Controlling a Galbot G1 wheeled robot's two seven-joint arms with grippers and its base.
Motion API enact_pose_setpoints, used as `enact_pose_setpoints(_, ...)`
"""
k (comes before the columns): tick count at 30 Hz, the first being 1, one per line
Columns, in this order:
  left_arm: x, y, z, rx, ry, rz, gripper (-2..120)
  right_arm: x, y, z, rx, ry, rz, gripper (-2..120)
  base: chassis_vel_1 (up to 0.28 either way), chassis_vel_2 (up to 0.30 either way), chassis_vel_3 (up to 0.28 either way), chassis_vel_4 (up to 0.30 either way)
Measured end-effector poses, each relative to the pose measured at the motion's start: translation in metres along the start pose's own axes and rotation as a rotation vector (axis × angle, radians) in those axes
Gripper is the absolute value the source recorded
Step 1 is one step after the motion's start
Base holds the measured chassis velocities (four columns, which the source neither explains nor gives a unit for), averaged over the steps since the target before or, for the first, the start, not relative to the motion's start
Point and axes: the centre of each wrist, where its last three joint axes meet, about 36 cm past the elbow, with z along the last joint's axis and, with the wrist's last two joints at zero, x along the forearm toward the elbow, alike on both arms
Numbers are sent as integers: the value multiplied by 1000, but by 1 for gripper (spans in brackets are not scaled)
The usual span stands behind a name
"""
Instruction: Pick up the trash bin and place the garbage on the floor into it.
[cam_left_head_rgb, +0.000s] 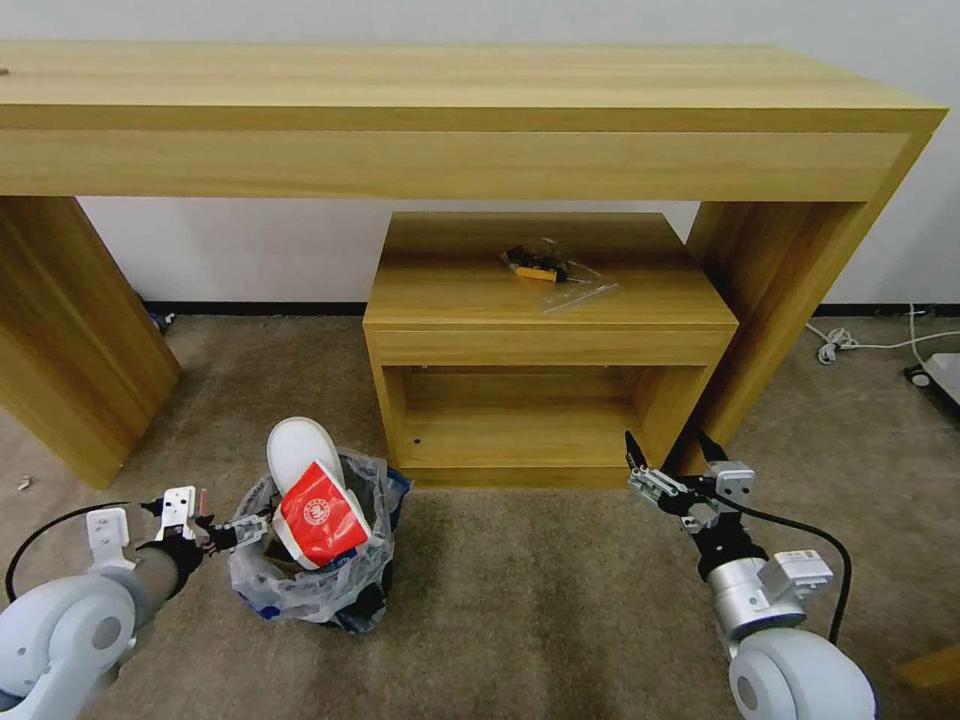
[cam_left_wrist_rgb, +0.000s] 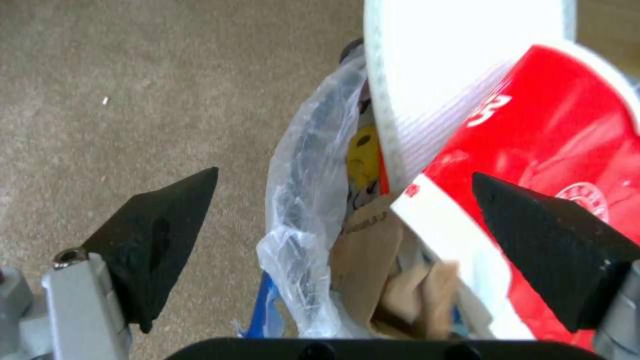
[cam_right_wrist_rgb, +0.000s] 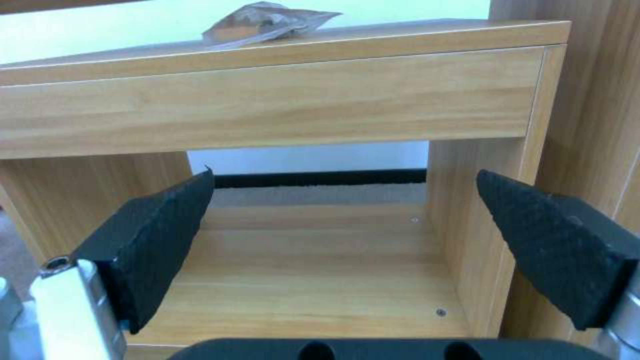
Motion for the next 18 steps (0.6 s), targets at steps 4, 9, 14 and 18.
enact_pose_setpoints(4,6,-2,-4,5,-13,3,100,-1,1,0,-2,0,-3,100,0,0,0,0)
enact_pose_setpoints(9,15,-3,-8,-2,-30,6,100,-2,2,-1,-3,-1,-4,100,0,0,0,0)
enact_pose_setpoints(14,23,1,-13,-14,-45,15,100,-3,2,-1,-6,-2,-4,100,0,0,0,0)
enact_pose_setpoints(18,36,11,-14,-19,-62,58,100,-3,1,-2,-8,-4,-5,100,0,0,0,0)
